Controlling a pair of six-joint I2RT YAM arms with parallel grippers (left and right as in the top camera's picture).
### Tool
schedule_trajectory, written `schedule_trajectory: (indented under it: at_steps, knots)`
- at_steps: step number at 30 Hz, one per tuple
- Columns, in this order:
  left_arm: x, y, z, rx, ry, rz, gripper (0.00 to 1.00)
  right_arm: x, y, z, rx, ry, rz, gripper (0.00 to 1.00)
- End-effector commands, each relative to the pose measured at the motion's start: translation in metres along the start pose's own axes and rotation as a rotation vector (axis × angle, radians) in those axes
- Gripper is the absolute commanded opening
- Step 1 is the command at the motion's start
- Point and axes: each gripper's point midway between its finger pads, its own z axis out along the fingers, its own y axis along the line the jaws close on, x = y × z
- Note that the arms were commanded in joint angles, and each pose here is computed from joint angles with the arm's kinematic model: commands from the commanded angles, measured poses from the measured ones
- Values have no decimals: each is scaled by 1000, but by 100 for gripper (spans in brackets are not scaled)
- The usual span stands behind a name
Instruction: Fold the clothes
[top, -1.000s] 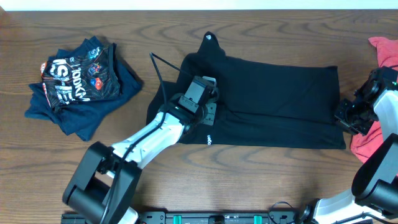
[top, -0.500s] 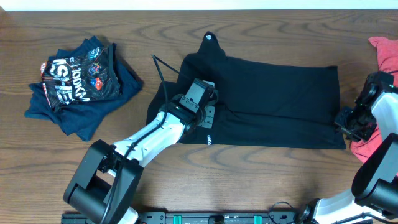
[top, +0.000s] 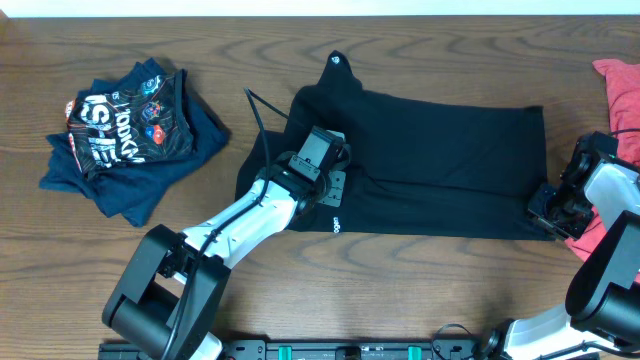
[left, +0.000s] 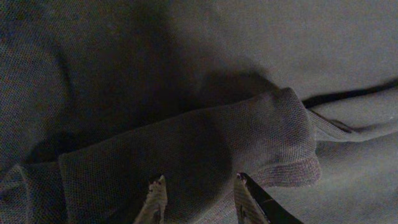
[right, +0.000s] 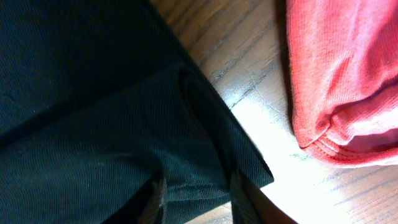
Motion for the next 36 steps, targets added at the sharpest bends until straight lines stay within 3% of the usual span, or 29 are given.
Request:
schedule_trajectory:
  at_steps: [1,6,16,27,36]
  knots:
    - [-4,3,-1,-14,-11,-3,38,0,0,-3,8,-17,9,28]
    - [-4,3,-1,-14,-11,-3,38,0,0,-3,7,-18,9,1]
    - [-4,3,-1,-14,-11,-3,38,-15,26,-13,-134,-60,10,1]
    - [-4,3,-1,-14,-11,-3,38,-95,58,-66,-297,-332,9,4]
    - [-7,7,-3,-22,-17,0,39,-83,55,-61,-280,-279,9,12]
